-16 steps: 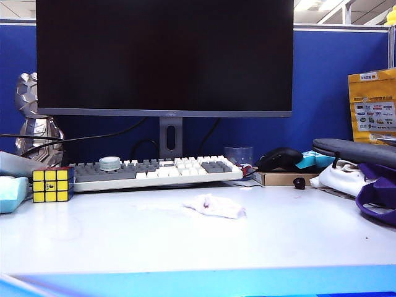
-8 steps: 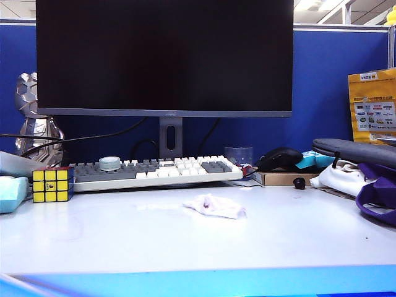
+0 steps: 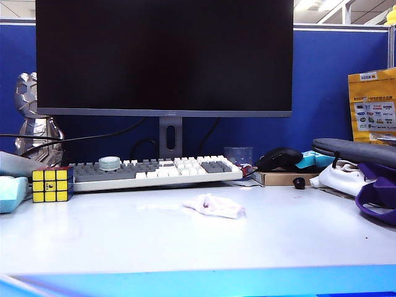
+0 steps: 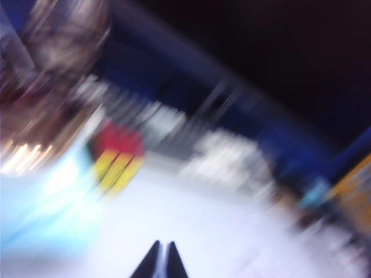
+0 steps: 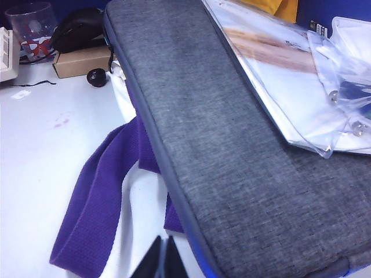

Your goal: Use the wet wipes on the table to wipe the cherry juice off the table, then put the wipes back on the table.

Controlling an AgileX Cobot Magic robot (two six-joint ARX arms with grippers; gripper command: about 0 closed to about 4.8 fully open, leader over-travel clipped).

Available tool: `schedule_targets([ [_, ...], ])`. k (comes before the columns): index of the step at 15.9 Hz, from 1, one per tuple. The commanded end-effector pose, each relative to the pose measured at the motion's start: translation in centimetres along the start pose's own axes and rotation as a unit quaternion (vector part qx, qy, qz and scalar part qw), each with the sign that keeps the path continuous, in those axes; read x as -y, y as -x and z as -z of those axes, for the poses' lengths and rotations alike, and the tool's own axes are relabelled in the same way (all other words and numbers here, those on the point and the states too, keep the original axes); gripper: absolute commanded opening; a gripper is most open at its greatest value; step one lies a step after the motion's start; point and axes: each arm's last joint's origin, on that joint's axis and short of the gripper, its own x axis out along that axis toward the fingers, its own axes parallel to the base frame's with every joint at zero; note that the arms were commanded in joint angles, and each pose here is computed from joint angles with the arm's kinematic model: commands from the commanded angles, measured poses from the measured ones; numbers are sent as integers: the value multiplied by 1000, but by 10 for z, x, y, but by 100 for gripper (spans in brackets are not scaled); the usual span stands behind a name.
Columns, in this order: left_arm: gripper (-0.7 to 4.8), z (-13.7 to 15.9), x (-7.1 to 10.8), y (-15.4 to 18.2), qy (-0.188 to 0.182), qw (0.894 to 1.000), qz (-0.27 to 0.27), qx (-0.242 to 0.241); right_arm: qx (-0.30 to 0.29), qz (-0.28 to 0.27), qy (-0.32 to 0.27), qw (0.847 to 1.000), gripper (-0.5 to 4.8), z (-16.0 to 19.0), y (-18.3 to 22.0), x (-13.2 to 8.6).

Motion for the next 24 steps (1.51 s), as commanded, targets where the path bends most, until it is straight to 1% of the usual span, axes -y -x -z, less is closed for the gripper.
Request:
schedule_targets([
  [1,21,-43,30,9,20,992,86,95,1,0,1,1000,0,0,0,0],
  [2,22,-60,41,10,5,990,83,113,1,1,1,1000,0,0,0,0],
  [3,22,-90,58,2,-42,988,92,117,1,1,1,1000,0,0,0,0],
  [4,22,-101,64,-6,-59,987,105,109,1,1,1,1000,0,0,0,0],
  [5,22,-115,70,-24,-77,986,127,80,1,1,1,1000,0,0,0,0],
  [6,22,-127,74,-47,-85,984,152,37,1,1,1,1000,0,0,0,0],
  [7,22,-136,80,-77,-79,978,194,-17,1,1,1,1000,0,0,0,0],
  [8,22,-137,86,-100,-73,972,218,-54,1,1,1,1000,0,0,0,0],
  [9,22,-132,96,-125,-74,963,243,-90,1,1,1,1000,0,0,0,0],
  [10,22,-119,110,-155,-86,951,269,-128,1,1,1,1000,-1,0,0,0],
  [11,22,-104,123,-178,-90,940,284,-166,1,1,1,1000,0,0,0,0],
  [12,22,-81,134,-208,-86,932,279,-213,1,1,1,1000,0,0,0,0],
  [13,22,-65,139,-226,-94,926,276,-241,1,1,1,1000,0,0,0,0],
  [14,22,-39,148,-245,-112,911,275,-288,1,1,1,1000,0,0,0,0],
  [15,22,-25,150,-256,-124,901,269,-318,1,0,1,1000,0,0,0,0],
  [16,22,-1,161,-266,-148,883,268,-355,1,1,1,1000,0,0,0,0],
  [17,22,10,166,-270,-166,876,254,-375,1,0,1,1000,0,0,0,0],
  [18,22,17,170,-271,-180,870,238,-392,1,0,1,1000,0,0,0,0],
  [19,22,27,176,-271,-195,858,215,-424,1,1,1,1000,-1,0,0,0],
  [20,22,37,182,-269,-230,841,201,-447,1,1,1,1000,0,0,0,0],
  [21,22,45,185,-266,-267,831,184,-452,1,0,1,1000,0,0,0,0],
  [22,22,53,190,-263,-295,824,179,-450,1,0,1,1000,0,0,0,0],
  [23,22,60,194,-261,-302,817,187,-454,1,1,1,1000,0,0,0,0],
  [24,22,66,196,-260,-305,812,190,-460,1,0,1,1000,0,0,0,0],
])
